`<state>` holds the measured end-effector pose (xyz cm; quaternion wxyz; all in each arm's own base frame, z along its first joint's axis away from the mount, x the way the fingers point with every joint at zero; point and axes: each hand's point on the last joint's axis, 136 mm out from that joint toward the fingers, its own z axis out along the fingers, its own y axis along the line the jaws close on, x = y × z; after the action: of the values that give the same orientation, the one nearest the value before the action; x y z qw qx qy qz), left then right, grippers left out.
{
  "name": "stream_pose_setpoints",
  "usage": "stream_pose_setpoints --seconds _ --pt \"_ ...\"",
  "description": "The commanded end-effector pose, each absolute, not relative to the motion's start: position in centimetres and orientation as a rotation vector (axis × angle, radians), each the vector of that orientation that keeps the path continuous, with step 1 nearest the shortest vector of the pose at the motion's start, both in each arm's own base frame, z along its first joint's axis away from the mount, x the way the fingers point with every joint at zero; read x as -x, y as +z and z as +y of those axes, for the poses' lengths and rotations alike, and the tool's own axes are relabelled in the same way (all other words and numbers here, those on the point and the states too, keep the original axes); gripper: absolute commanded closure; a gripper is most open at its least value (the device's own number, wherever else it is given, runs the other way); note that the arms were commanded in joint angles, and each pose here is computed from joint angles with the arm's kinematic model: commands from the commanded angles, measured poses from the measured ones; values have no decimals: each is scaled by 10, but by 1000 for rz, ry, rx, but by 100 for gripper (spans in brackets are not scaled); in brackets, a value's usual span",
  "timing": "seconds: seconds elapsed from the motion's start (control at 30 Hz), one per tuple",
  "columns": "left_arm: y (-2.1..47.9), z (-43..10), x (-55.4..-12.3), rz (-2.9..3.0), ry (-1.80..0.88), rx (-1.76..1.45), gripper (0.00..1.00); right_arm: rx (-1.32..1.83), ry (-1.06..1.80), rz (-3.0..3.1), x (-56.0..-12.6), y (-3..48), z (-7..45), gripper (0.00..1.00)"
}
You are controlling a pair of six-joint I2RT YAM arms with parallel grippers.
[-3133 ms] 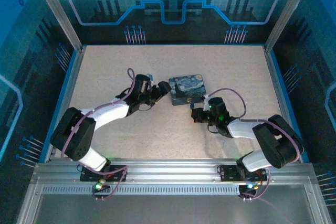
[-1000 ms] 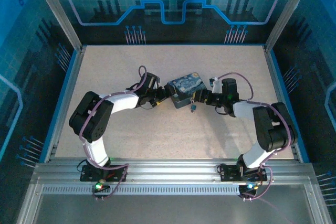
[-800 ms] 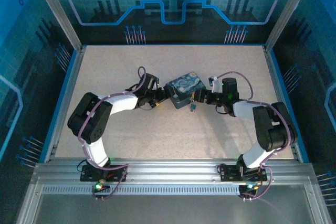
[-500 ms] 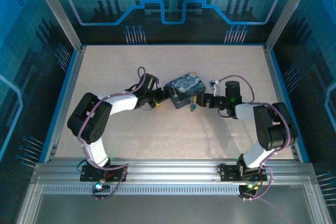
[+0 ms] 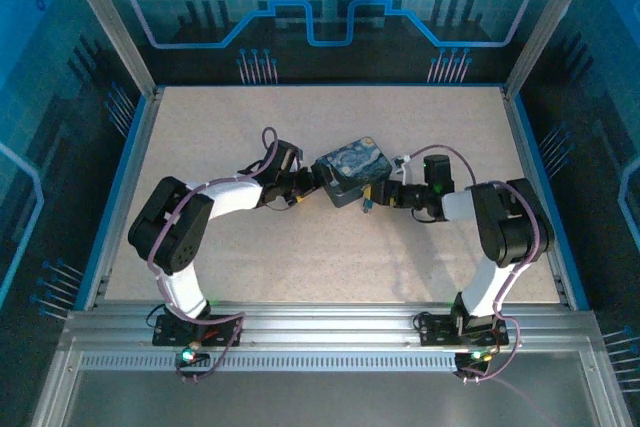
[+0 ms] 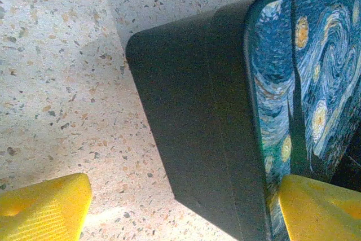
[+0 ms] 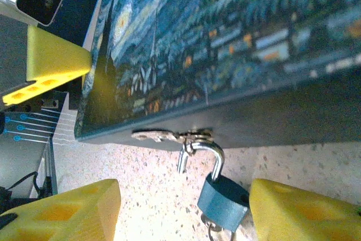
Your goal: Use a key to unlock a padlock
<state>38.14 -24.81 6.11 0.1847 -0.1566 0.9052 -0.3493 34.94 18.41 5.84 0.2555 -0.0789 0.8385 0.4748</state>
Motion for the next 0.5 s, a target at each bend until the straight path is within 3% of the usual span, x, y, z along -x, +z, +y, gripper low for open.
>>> stream_pose_setpoints --seconds 0.0,0.47 --pt "48 -239 -367 2612 -933 489 13 266 1313 2246 -355 62 192 38" --pt "48 -239 -367 2611 -934 491 13 294 1378 2253 -351 57 208 38"
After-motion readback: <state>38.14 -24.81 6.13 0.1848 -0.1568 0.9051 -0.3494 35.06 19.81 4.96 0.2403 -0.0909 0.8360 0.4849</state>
